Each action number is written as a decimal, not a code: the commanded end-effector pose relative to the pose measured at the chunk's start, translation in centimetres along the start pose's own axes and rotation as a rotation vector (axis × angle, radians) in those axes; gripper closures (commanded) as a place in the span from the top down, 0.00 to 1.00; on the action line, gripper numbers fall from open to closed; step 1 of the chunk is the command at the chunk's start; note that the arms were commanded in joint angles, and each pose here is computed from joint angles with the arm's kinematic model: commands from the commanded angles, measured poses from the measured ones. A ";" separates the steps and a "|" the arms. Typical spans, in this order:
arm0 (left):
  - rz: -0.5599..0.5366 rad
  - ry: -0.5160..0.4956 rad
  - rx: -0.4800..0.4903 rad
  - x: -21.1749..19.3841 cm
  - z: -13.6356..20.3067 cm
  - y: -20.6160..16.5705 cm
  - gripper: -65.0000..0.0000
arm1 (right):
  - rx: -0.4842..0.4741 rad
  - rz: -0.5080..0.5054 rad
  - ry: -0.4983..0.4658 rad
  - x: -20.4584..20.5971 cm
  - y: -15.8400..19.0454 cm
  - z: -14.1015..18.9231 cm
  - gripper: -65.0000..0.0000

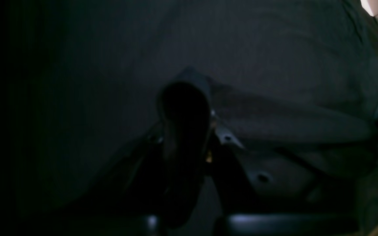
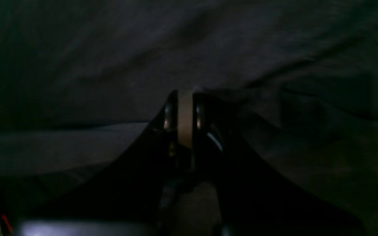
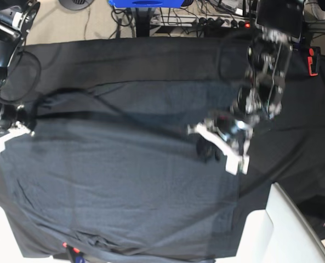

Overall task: Fold the T-shirt properly
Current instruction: 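Drag the held collar fabric with the left gripper toward the hem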

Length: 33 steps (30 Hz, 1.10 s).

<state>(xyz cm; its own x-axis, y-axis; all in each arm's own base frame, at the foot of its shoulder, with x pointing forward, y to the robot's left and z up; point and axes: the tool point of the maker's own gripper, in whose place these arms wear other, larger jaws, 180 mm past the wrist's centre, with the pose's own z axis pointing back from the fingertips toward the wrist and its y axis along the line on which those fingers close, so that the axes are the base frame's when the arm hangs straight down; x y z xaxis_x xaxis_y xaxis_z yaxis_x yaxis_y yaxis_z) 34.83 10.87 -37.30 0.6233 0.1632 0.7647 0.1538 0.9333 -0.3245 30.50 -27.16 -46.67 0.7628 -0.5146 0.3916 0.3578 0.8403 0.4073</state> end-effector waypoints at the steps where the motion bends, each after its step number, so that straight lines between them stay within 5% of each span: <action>1: -0.017 -0.057 -0.017 2.2 -0.2 -0.5 0.00 | 0.009 0.014 -0.064 2.4 0.2 0.7 0.00; 10: -0.056 0.008 -0.073 1.9 -4.1 -3.4 0.00 | 0.010 0.008 -0.083 2.7 0.3 0.7 0.00; 21: -0.222 -0.080 -0.017 6.1 -5.8 -5.2 0.00 | 0.012 0.007 -0.103 2.9 0.4 0.6 0.00; 33: -0.279 -0.123 0.014 9.9 -7.7 -6.3 0.00 | 0.013 0.006 -0.102 2.8 0.4 0.6 0.00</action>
<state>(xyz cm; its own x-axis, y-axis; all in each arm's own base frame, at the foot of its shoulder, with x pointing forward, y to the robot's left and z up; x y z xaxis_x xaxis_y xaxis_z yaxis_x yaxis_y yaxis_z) 44.62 4.42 -34.43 0.5246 -0.0743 0.8481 0.2860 0.9537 -0.0934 31.12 -27.51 -46.38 0.7339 -0.5269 0.4286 0.3613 0.8372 0.4106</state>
